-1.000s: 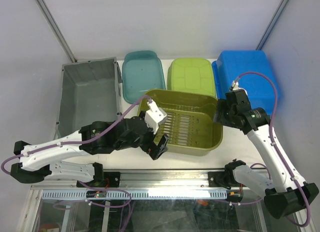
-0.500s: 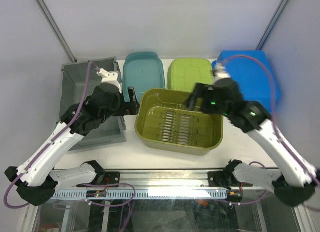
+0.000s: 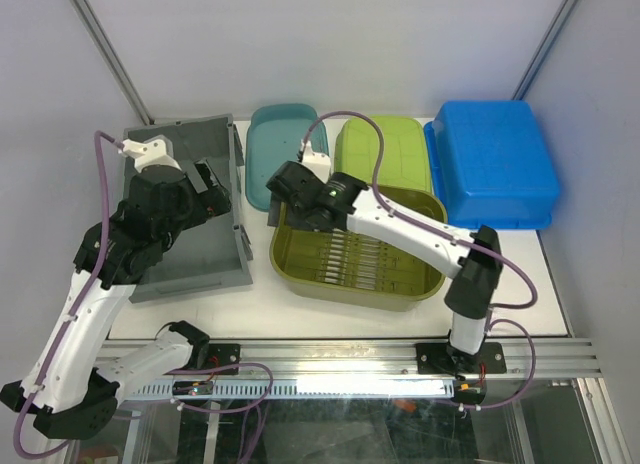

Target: Turn the large container upside down

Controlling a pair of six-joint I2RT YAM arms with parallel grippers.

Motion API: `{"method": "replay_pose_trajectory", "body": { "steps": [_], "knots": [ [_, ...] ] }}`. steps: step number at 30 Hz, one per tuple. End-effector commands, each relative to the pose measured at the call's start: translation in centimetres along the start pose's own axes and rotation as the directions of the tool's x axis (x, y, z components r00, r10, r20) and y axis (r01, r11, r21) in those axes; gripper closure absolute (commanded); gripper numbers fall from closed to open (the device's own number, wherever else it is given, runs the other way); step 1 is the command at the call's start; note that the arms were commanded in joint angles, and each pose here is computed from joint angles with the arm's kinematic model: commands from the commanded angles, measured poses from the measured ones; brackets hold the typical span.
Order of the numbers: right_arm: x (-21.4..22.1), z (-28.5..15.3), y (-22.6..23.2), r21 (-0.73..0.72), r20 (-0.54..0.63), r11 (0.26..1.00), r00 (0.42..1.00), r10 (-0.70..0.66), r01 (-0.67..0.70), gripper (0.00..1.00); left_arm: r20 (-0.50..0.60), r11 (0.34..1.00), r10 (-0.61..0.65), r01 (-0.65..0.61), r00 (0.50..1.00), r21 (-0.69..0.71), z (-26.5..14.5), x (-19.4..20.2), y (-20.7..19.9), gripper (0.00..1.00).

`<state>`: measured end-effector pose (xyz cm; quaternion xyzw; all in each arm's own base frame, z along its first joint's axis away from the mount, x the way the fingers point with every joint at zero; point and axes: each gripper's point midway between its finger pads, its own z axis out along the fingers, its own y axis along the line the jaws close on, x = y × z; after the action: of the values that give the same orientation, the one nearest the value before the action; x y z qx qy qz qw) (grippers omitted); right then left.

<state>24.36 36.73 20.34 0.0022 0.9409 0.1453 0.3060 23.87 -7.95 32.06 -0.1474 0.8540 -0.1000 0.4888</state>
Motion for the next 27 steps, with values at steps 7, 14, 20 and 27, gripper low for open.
{"method": "replay_pose_trajectory", "body": {
  "steps": [7, 14, 20, 27],
  "knots": [
    [-2.2, 3.3, 3.9, 0.073, 0.047, 0.989, 0.991, 0.129, -0.132, 0.29, 0.108, 0.997, -0.073, 0.072, 0.992, 0.012, -1.7, -3.0, 0.2, 0.01],
    [-1.3, 3.5, 4.0, 0.06, 0.0, 0.988, 0.99, 0.14, -0.14, 0.71, 0.101, 0.998, -0.056, 0.056, 0.993, 0.003, -1.5, -2.6, 0.5, 0.01],
    [-2.3, -1.2, 5.1, -0.096, -0.026, 0.979, 0.984, 0.177, -0.179, 1.0, 0.119, 0.999, -0.053, 0.052, 0.992, 0.013, -1.7, -3.5, 0.1, 0.01],
    [-6.5, -12.9, 9.7, -0.534, -0.045, 0.807, 0.962, 0.27, -0.252, 1.0, 0.182, 0.998, -0.044, 0.037, 0.982, 0.04, -2.7, -6.5, -1.0, 0.01]
  ]
}}
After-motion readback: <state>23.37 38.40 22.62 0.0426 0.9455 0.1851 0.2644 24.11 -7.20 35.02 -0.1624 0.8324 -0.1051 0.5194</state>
